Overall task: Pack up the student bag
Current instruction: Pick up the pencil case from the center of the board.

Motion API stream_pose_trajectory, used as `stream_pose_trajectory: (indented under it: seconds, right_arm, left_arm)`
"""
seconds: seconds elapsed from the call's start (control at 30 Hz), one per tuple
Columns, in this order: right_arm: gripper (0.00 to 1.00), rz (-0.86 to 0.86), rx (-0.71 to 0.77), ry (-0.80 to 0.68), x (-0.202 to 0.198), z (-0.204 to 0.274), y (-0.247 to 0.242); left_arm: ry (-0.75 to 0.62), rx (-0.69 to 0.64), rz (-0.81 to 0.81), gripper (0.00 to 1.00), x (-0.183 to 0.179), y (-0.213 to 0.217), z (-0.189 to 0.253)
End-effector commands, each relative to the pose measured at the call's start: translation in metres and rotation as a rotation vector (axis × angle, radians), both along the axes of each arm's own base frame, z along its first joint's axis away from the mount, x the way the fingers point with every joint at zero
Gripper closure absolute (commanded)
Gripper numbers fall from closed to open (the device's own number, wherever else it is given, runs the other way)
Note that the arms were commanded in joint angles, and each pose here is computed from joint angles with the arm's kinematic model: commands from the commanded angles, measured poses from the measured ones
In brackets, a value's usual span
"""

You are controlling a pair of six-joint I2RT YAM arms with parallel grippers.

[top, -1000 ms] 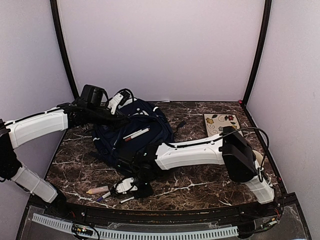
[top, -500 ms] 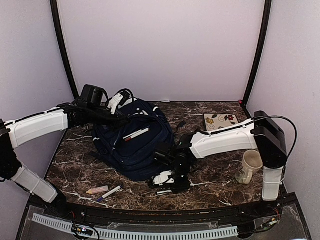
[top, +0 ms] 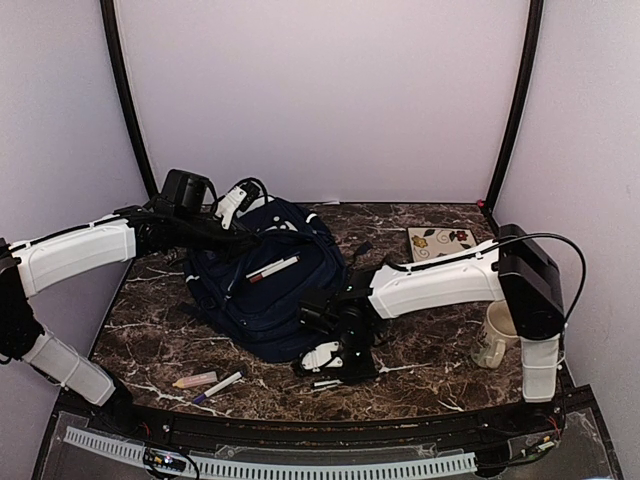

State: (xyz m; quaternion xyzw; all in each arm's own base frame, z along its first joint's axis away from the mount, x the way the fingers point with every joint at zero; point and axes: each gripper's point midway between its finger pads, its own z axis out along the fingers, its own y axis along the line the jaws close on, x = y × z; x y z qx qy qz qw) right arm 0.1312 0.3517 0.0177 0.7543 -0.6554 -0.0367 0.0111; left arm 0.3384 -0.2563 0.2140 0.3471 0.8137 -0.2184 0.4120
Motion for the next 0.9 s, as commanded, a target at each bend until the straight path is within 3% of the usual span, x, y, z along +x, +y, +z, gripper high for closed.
stream_pose_trajectory:
  seconds: [0.0,0.23,0.5,0.87]
  right_arm:
    - [0.87,-0.008,-0.085,-0.01,0.0,-0.016,-0.013]
    - [0.93,0.013,0.014,-0.021,0.003,0.023,0.007]
    - [0.94,0.109,0.242,-0.106,0.024,0.122,0.051]
    - [0.95,0.247,0.392,-0.582,0.103,0.195,0.107]
  left_arm:
    - [-0.091,-0.037,0.012,1.0,0.009,0.002,0.033]
    - [-0.083,-0.036,0.01,1.0,0.009,0.001,0.03]
    - [-0.076,-0.039,0.006,1.0,0.009,-0.001,0.029]
    - [-0.076,-0.042,0.002,1.0,0.009,-0.001,0.03]
